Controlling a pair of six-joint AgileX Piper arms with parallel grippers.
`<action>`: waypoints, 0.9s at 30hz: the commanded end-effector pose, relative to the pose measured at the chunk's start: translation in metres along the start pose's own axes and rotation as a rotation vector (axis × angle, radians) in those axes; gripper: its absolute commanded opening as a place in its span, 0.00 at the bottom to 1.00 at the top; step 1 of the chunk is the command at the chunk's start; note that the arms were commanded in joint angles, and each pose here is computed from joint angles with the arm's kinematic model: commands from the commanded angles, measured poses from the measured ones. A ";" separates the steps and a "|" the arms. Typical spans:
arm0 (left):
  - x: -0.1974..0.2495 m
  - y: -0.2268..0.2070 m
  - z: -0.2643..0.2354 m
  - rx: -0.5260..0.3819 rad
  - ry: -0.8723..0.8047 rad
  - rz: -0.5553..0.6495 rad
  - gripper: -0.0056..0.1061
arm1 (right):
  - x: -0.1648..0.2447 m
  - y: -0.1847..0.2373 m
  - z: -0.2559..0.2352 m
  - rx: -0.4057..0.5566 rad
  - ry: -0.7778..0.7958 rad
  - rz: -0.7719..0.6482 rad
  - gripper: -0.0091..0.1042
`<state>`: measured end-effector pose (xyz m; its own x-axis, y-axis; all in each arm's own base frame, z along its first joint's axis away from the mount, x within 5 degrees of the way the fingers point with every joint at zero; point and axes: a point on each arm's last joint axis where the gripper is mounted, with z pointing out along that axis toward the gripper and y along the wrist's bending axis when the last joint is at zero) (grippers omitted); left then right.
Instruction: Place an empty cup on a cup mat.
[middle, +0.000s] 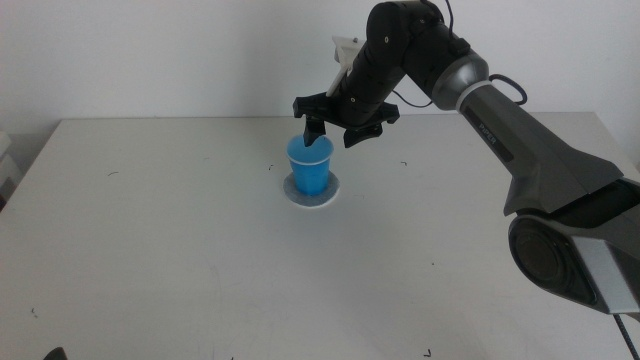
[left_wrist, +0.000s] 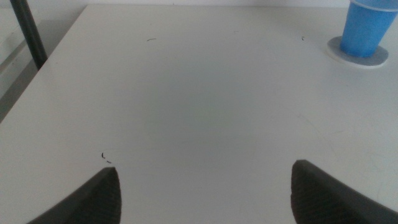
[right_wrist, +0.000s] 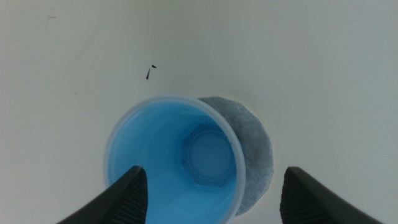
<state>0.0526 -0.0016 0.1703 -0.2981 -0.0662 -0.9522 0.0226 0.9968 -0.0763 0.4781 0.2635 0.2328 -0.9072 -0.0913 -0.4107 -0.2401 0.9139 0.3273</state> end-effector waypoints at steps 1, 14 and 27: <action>-0.008 -0.001 -0.001 0.010 -0.078 -0.011 0.99 | -0.013 0.019 -0.068 -0.032 -0.120 -0.043 0.56; -0.008 -0.001 -0.001 0.010 -0.078 -0.011 0.99 | 0.009 0.019 -0.170 0.071 -0.144 -0.109 0.56; -0.008 -0.001 -0.001 0.010 -0.078 -0.011 0.99 | 0.087 -0.038 -0.265 0.114 -0.332 -0.006 0.56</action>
<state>0.0526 -0.0016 0.1703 -0.2981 -0.0662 -0.9522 0.0226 0.9968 -0.0763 0.3375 0.1339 0.3793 -0.8389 -0.0300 -0.5434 -0.1766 0.9595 0.2197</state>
